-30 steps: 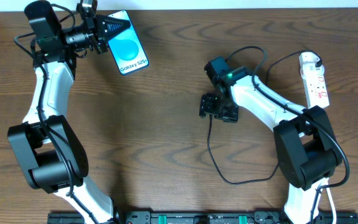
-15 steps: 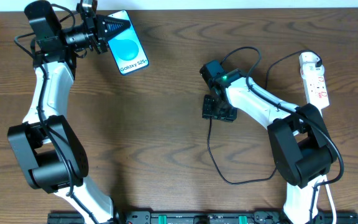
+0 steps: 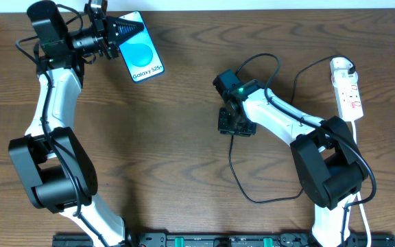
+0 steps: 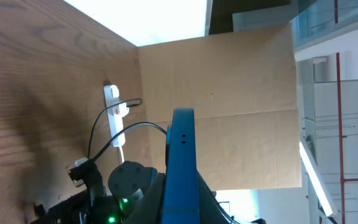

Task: Plug charger to phone and switch on socket
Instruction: 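Grasp the black cable's USB-C plug end with the right gripper, then lift the plug and carry it to the phone's bottom edge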

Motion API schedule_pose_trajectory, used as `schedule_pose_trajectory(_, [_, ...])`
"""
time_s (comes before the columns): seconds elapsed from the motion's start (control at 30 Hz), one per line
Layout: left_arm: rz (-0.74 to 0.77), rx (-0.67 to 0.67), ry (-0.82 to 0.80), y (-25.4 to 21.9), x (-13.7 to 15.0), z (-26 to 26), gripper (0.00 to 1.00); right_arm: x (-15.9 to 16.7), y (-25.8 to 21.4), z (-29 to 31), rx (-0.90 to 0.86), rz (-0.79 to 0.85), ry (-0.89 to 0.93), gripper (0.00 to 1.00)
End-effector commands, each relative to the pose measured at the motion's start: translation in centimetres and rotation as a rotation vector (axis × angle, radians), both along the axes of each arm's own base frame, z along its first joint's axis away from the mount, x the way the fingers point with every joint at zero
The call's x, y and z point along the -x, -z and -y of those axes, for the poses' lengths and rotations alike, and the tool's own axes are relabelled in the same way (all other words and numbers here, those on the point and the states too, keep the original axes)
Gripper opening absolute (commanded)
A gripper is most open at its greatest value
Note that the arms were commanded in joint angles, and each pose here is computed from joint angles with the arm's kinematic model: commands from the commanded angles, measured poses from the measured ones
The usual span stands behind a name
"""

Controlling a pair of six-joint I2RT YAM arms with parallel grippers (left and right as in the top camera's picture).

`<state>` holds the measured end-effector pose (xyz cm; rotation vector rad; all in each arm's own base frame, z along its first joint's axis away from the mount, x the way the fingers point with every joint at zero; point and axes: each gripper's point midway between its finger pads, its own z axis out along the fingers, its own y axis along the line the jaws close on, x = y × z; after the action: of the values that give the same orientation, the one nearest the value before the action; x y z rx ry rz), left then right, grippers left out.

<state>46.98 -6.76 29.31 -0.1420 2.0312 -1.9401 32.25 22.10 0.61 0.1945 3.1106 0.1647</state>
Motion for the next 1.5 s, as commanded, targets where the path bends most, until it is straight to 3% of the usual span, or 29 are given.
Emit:
schedule_pose_trajectory(0.0, [0.053, -0.007, 0.027, -1.3, 0.8, 0.1, 0.07, 0.0, 0.5, 0.4, 0.022, 0.000, 0.015, 0.33])
schedule_pose_trajectory(0.4, [0.053, -0.007, 0.027, -1.3, 0.8, 0.1, 0.07, 0.3, 2.2, 0.6, 0.020, -0.051, 0.025, 0.30])
schedule_pose_trajectory(0.47, [0.053, -0.007, 0.027, -1.3, 0.8, 0.1, 0.07, 0.3, 2.2, 0.6, 0.021, -0.052, 0.025, 0.26])
schedule_pose_trajectory(0.6, [0.053, -0.006, 0.027, -1.3, 0.8, 0.1, 0.07, 0.4, 2.2, 0.5, 0.015, -0.054, 0.025, 0.01])
schedule_pose_trajectory(0.8, [0.052, -0.006, 0.027, -1.3, 0.8, 0.1, 0.07, -0.4, 1.3, -0.6, -0.095, -0.072, 0.029, 0.01])
schedule_pose_trajectory(0.97, [0.053, -0.006, 0.027, -1.3, 0.8, 0.1, 0.07, -2.5, -3.1, -4.8, -0.546, -0.076, -0.112, 0.01])
schedule_pose_trajectory(1.0, [0.053, -0.006, 0.026, -1.3, 0.8, 0.1, 0.07, -3.1, -5.4, -6.4, -0.740, -0.041, -0.210, 0.01])
schedule_pose_trajectory(1.1, [0.053, -0.006, 0.026, -1.3, 0.8, 0.1, 0.07, -4.1, -10.6, -8.2, -1.071, 0.085, -0.411, 0.01])
schedule_pose_trajectory(1.37, [0.058, -0.008, 0.027, -1.4, 0.8, 0.2, 0.07, -2.5, -18.4, -8.9, -1.490, 0.324, -0.824, 0.01])
schedule_pose_trajectory(1.47, [0.068, -0.011, 0.034, -1.4, 0.8, 0.4, 0.07, -2.6, -18.5, -9.1, -1.489, 0.345, -0.846, 0.01])
